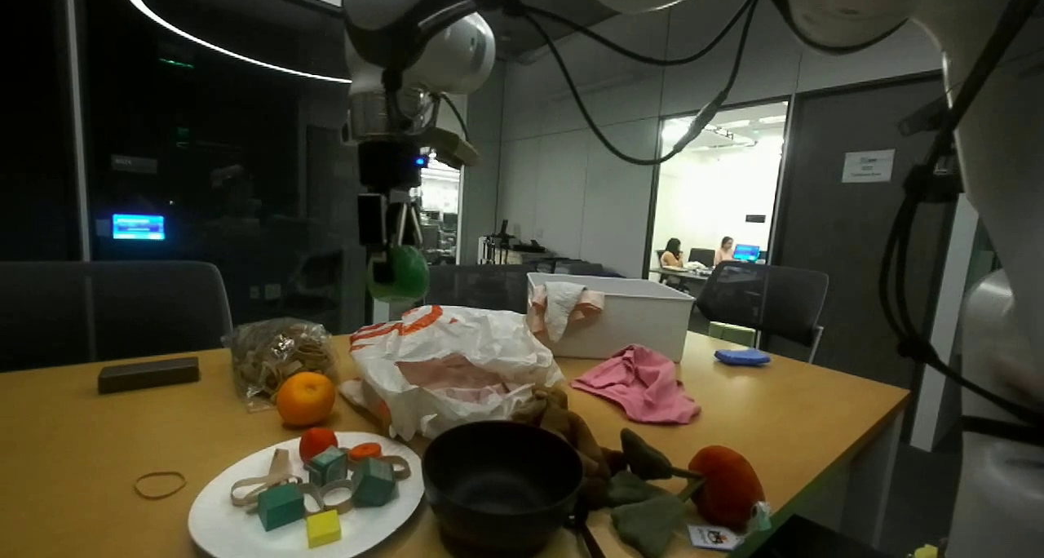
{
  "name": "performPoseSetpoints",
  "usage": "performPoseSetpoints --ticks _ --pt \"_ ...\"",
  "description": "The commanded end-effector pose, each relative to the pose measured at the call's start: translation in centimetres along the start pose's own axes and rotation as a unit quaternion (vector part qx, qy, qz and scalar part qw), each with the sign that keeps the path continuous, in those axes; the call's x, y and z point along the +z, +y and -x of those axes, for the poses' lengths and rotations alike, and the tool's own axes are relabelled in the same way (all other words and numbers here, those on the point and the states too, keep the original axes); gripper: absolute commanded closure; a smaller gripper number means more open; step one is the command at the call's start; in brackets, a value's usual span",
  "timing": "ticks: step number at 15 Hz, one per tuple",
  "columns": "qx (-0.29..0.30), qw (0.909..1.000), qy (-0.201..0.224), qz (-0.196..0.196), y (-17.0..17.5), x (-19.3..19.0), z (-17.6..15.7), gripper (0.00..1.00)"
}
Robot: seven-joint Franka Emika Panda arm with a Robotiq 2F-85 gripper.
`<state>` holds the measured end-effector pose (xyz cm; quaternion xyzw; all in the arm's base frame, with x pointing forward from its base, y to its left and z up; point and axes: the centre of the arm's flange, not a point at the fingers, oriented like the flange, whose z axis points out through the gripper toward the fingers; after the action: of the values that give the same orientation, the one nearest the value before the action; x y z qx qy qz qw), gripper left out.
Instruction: Pick up the orange toy, green apple toy and small red toy and put them into the black bowl one by one
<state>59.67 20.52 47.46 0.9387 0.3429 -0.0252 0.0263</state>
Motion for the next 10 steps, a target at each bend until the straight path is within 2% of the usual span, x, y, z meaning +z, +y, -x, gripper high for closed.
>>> performPoseSetpoints --ticks 1,2,4,8,10 --pt "0.054 0.9943 -0.013 -0.091 -1.8 0.6 8.8 0.36" --pt "0.068 0.9908 -0.015 -0.116 -2.0 1.4 9.9 0.36" --pt "0.077 0.9868 -0.008 -0.142 -3.0 3.3 11.4 0.36" --pt "0.093 0.9881 0.004 -0.122 -3.9 7.1 14.2 0.36" --pt "0.085 0.9906 0.024 -0.104 -4.4 8.7 15.0 0.36"
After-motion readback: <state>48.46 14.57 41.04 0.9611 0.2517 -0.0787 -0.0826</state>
